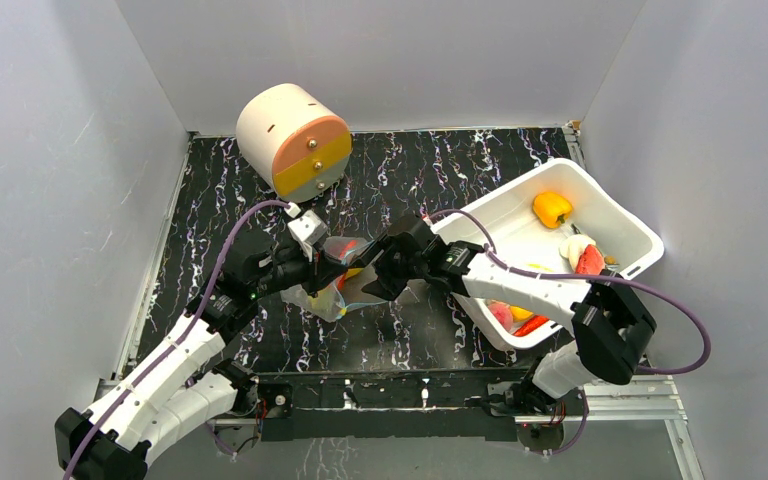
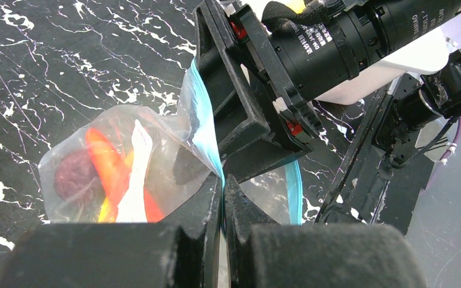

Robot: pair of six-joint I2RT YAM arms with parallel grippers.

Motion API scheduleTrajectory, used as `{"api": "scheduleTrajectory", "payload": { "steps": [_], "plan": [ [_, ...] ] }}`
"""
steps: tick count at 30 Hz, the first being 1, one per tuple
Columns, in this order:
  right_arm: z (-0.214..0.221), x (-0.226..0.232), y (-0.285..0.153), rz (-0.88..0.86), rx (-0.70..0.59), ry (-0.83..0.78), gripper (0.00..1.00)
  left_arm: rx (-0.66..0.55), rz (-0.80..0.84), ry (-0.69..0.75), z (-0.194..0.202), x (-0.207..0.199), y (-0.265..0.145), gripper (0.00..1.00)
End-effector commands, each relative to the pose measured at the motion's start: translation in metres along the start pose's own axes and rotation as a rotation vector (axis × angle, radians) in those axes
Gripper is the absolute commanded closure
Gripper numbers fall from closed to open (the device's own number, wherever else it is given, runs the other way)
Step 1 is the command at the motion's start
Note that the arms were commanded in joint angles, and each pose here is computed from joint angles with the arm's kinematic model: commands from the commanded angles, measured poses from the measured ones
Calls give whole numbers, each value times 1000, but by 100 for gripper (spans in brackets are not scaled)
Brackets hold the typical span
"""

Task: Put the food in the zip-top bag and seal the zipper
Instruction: Place the fake vegetable in the zipper food storage bag, then pick up the fake vegetable from the bin.

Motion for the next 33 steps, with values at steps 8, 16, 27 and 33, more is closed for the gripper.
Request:
{"api": "scheduleTrajectory", "payload": {
  "steps": [8,16,27,33],
  "plan": [
    [-6,31,-36,-146,-108,-121,42,-33,-8,19,-5,-2,-4,100],
    [-8,20,-58,-153,-195,-338,43,-36,-36,24,-5,0,-5,100],
    [-35,14,-93,17,-422,-834,43,-93,-56,-11,-13,-3,-7,100],
    [-79,10,-109,278,-558,-939,40,-93,-65,-10,-16,-5,-12,100]
  ]
}}
Point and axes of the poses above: each gripper's point midway between its finger pads, its own y axis out along the fingers, its own x axis along the line the jaws close on, z = x × y, the point moved 10 cm from there along -y, back along the fingers, and after that the axes turned 14 degrees about -y, right-handed, at the moved point
